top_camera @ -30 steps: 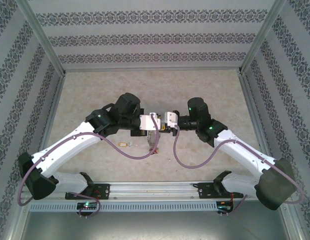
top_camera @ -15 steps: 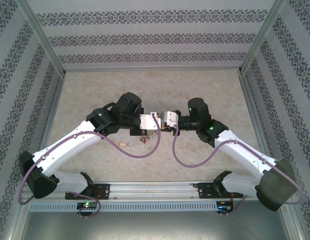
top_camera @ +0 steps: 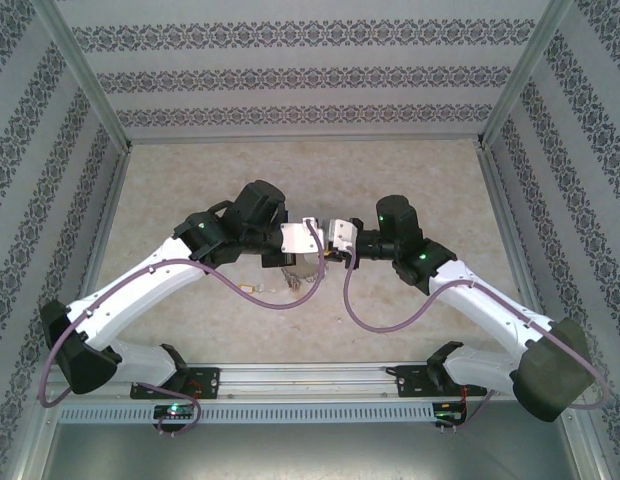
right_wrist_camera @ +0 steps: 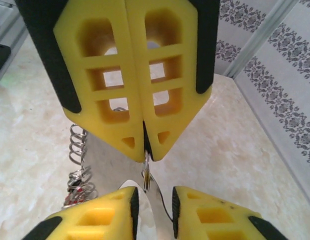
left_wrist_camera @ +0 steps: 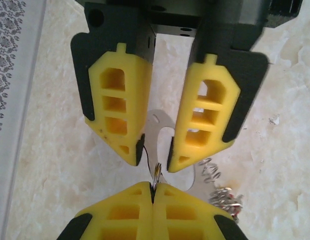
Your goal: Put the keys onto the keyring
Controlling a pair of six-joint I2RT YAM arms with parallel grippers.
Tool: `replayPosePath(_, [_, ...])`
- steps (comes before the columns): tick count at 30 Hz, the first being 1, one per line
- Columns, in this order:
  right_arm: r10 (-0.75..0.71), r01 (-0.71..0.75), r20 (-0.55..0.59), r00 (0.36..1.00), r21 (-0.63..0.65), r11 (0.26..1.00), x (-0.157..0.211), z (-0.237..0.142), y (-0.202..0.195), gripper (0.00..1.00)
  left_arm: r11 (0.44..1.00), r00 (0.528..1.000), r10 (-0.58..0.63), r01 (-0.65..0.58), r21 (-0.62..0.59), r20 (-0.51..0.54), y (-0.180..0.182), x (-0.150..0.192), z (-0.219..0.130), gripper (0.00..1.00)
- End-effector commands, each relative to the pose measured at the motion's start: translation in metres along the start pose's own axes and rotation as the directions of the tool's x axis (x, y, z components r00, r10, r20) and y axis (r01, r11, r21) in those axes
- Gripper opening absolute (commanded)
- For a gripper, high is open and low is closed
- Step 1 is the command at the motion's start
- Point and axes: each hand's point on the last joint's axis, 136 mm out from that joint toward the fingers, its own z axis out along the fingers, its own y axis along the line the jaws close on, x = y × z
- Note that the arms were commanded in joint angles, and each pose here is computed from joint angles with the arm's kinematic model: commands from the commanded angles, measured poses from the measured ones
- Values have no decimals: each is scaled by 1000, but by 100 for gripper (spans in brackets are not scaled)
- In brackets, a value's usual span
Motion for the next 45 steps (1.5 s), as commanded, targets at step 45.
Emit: replayPosePath(45, [47,-44,133,990,-28,999,-21,-5,-3,12,991,988,-135,134,6,70,6,-21,5,0])
